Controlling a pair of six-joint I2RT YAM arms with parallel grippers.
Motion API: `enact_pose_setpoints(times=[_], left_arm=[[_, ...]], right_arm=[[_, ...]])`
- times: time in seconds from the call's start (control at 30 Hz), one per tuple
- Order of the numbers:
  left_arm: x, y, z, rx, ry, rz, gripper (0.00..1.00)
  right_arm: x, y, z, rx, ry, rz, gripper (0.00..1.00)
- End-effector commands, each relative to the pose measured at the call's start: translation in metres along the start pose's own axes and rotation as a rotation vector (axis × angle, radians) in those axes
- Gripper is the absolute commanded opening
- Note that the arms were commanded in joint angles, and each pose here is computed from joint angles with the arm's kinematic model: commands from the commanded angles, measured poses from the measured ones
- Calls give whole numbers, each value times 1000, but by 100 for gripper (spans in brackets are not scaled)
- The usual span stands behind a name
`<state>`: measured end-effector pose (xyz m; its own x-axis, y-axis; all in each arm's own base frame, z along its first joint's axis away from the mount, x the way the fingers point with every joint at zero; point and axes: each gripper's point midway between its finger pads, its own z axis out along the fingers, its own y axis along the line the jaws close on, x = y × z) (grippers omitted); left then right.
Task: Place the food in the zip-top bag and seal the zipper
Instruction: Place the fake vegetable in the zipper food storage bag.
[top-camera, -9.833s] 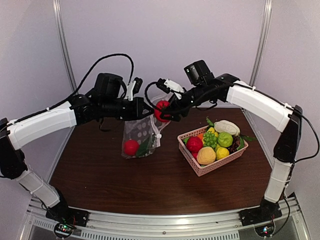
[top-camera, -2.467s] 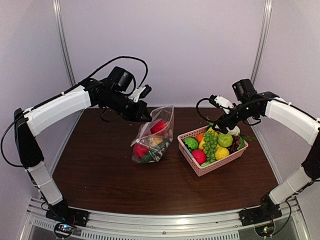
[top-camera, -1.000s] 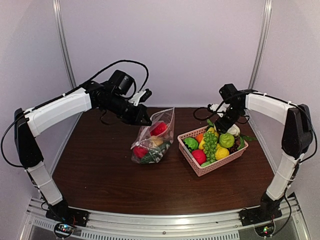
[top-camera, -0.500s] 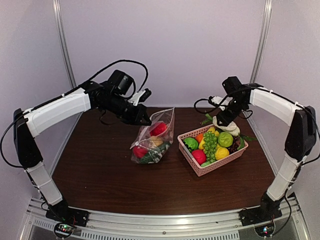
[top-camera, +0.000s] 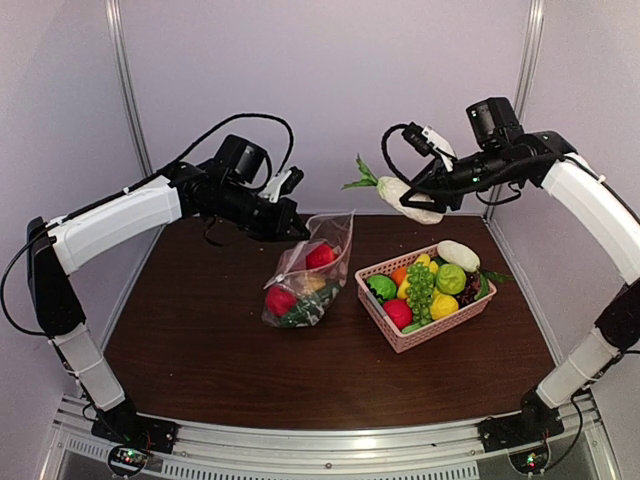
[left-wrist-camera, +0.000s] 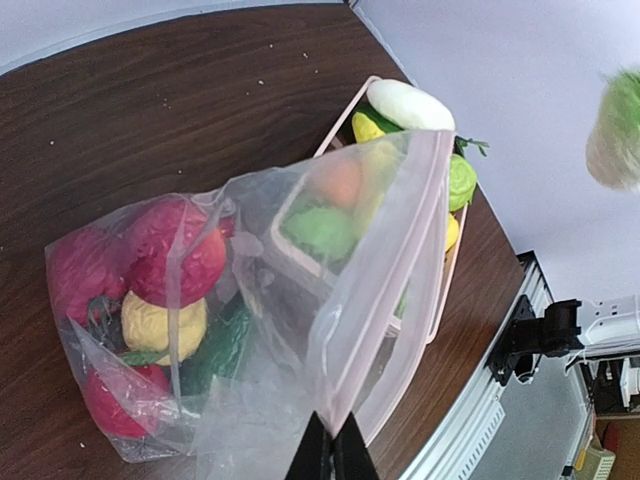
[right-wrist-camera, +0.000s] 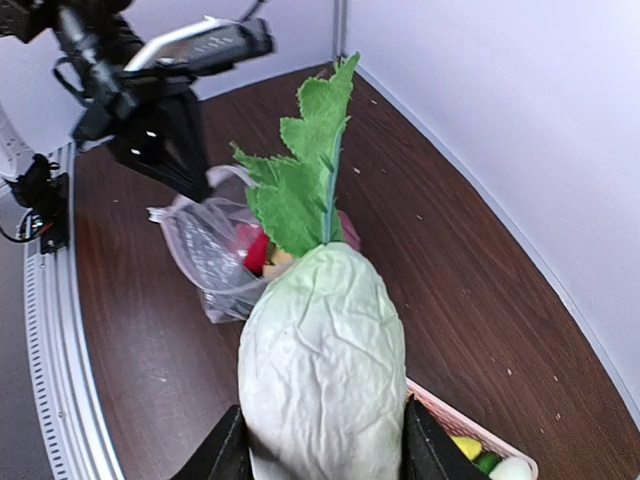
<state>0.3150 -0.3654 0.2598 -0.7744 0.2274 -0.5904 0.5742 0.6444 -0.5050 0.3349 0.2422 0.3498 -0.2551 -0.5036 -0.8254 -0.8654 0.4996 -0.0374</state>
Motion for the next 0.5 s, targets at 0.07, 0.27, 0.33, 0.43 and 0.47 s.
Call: enact_pose_setpoints(times=[0.07,0.27,0.33,0.43,0.47], left_arm=[[-19,-21,-2,100,-76,-14,0],[-27,-29,-13,111,-106,-17,0],[-28,-32,-19,118,-120,-16,0],[-31,-37,-27,139,-155,-10,0],[-32,-38,-29,141,-166,-11,0]], right_arm=[[-43,75,6,-244,-127,-110,45],[-32,89,55,-272,48,-114,43],[-16,90,73,-280,122,-85,42],[0,96,85,-287,185,-78,42],[3,97,87,-287,199,-78,42]])
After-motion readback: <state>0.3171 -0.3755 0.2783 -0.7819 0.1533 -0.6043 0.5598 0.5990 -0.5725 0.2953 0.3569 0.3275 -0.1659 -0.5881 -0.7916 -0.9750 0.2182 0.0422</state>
